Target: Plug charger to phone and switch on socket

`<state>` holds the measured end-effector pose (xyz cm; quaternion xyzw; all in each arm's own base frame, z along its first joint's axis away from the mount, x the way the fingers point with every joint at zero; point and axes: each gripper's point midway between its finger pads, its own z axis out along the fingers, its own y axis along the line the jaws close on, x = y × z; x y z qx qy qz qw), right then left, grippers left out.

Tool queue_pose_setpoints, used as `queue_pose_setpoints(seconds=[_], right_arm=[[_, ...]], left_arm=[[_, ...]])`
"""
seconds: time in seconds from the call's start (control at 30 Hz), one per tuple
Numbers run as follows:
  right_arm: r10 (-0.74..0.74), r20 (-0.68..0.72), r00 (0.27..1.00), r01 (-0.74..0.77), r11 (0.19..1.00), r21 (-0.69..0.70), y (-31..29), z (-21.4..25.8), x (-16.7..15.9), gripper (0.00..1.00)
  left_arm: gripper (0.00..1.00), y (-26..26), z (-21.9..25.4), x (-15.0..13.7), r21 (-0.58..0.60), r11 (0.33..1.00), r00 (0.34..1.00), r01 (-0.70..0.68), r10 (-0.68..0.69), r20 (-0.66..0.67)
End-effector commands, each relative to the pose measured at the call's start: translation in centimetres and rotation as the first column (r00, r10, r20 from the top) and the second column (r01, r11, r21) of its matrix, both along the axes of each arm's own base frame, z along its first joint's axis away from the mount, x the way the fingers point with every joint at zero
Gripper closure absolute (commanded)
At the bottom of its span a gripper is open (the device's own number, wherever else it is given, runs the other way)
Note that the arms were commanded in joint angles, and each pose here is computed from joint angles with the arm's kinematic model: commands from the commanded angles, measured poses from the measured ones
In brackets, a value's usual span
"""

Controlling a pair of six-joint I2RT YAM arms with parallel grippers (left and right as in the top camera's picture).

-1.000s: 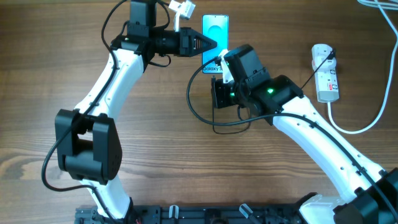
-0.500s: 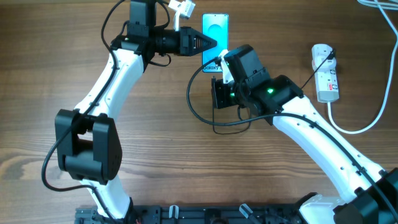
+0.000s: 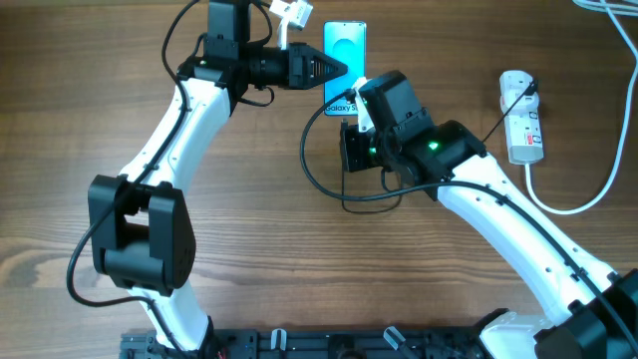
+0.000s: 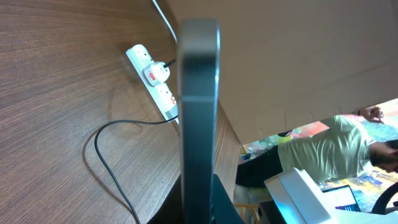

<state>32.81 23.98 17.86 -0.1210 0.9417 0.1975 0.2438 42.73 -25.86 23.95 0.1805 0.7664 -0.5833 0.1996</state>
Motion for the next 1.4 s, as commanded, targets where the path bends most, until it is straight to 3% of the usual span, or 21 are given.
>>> queue_pose_setpoints(seconds=[0.0,1.37], right_arm=[[-0.012,0.032,0.999,0.012,1.0,-0.004,0.0,0.66,1.03,0.95],[0.023,0.025,0.999,-0.023,1.0,0.011,0.46,0.71,0.67,0.95]], left_arm=[[0.96,0.07,2.19,-0.36,-0.015,1.0,0.997,0.014,-0.013,0.07],[0.96,-0.05,2.4,-0.85,-0.031,0.999,0.997,0.039,-0.037,0.06]])
